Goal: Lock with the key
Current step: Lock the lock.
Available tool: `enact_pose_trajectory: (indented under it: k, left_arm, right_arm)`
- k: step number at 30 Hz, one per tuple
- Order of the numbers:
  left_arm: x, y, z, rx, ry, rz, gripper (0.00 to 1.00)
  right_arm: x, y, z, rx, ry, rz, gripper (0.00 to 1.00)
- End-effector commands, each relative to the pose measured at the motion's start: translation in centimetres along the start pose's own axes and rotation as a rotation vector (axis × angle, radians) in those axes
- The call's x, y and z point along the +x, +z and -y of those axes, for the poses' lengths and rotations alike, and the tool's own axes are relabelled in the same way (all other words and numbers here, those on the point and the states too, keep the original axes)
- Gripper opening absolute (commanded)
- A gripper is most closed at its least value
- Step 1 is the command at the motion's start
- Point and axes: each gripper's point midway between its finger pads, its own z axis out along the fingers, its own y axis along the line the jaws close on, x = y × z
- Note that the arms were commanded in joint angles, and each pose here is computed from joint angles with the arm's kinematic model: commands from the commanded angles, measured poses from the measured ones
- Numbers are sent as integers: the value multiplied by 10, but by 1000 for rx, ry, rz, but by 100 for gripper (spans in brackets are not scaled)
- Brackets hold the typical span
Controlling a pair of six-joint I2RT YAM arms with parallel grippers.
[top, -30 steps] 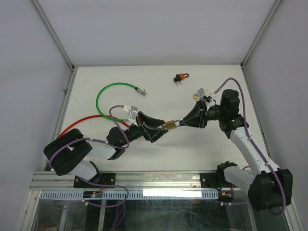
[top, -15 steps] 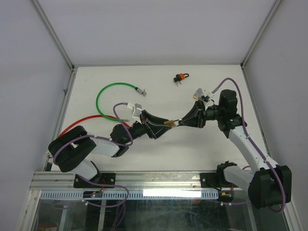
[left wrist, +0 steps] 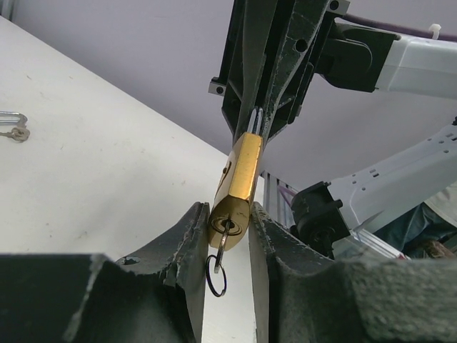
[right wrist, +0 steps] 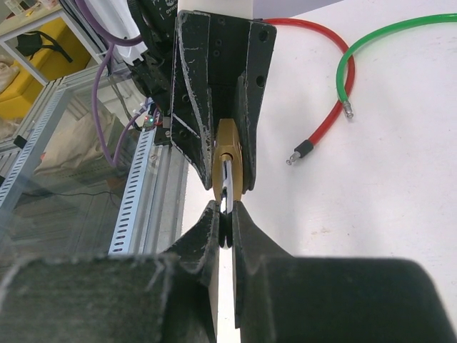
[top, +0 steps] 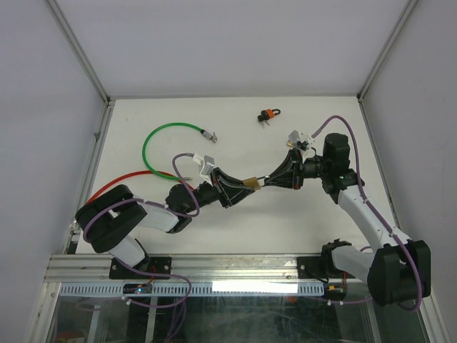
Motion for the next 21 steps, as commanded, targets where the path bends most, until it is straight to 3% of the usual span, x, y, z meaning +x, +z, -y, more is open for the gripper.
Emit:
enact_pose_trajectory:
  k: [1,8,21]
  left_arm:
    - [-46,3,43,178,116,190,30]
    - [-46,3,42,180,103,194,37]
    - [-57,6,48,203,166,224,37]
  right_arm:
    - [-5,2,-3,-24,-60,4,0]
    - [-3,1,-3,-25,-59,2,0]
    - [1,3,-3,-39,-44,-2,0]
